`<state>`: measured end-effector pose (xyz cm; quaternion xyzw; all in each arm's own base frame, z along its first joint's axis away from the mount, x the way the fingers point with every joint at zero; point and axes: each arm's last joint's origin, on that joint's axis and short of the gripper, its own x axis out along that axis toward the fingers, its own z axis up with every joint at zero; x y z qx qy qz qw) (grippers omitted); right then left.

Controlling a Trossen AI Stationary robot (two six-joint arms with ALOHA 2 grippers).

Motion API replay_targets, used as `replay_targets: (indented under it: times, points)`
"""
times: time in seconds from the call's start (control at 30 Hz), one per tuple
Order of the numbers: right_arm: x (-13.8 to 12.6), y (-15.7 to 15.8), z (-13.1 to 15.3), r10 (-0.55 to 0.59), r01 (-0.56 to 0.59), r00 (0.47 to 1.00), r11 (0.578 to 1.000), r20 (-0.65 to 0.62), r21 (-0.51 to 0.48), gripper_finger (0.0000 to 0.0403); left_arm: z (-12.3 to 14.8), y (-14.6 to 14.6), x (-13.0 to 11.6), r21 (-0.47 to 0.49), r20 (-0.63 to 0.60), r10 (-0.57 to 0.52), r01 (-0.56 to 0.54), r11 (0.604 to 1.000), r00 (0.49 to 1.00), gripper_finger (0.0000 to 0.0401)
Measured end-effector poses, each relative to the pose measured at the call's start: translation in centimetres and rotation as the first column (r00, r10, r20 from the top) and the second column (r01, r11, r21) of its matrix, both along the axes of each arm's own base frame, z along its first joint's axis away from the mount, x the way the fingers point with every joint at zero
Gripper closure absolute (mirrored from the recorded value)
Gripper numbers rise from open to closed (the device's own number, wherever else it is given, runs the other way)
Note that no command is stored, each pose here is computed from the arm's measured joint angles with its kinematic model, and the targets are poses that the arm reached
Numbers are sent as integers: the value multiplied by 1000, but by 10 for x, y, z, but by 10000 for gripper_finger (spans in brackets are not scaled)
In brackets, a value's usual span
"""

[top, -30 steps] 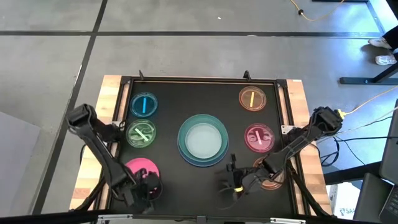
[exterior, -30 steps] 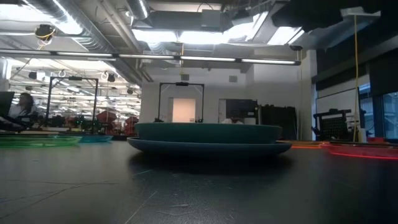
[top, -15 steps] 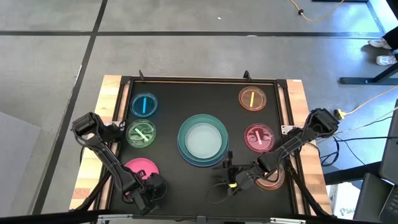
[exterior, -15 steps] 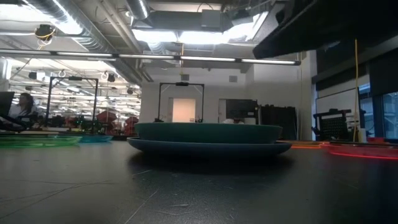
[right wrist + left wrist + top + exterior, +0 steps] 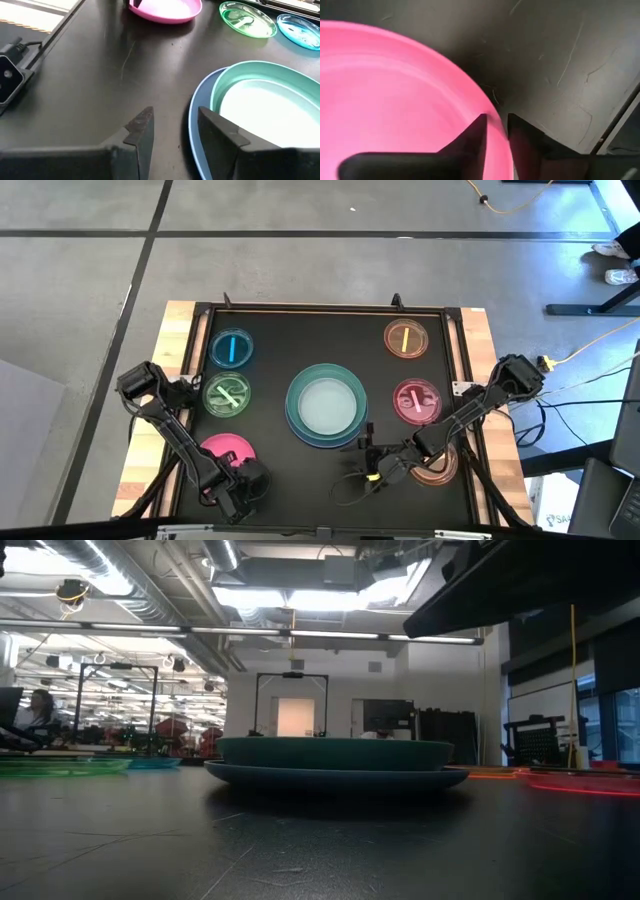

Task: Stack plastic plates
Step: Stack the pink plate on the gray plate

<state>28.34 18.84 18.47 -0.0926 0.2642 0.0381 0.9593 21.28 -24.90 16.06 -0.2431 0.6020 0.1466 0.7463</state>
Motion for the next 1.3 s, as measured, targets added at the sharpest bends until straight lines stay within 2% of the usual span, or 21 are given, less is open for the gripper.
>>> replay_targets:
  times: [0.2, 0.43, 0.57, 0.67, 0.77, 0.97, 1.13, 1.3]
  points:
    - [0, 0, 0, -3, 3, 1000, 1000, 0, 5, 260, 1, 1, 1, 27, 22, -66, 66, 997, 998, 393]
    - [0, 0, 0, -14, 14, 1000, 1000, -1, 22, 260, 10, -1, 9, 34, 41, -131, 129, 991, 991, 394]
    - [0, 0, 0, -14, 14, 1000, 1000, -1, 22, 260, 30, -2, 19, 119, 107, -200, 188, 975, 974, 398]
    - [0, 0, 0, -15, 15, 1000, 1000, -1, 21, 260, 47, -4, 31, 197, 188, -290, 253, 947, 939, 396]
    - [0, 0, 0, -15, 15, 1000, 1000, -1, 21, 260, 64, -4, 43, 293, 245, -388, 313, 903, 889, 395]
    - [0, 0, 0, -18, 18, 1000, 1000, -2, 24, 260, 87, 4, 64, 453, 281, -504, 350, 820, 817, 394]
    - [0, 0, 0, -18, 18, 1000, 1000, -2, 24, 260, 89, 18, 76, 516, 248, -546, 368, 774, 800, 394]
    - [0, 0, 0, -19, 19, 1000, 999, -2, 25, 260, 90, 38, 91, 602, 217, -542, 326, 729, 812, 394]
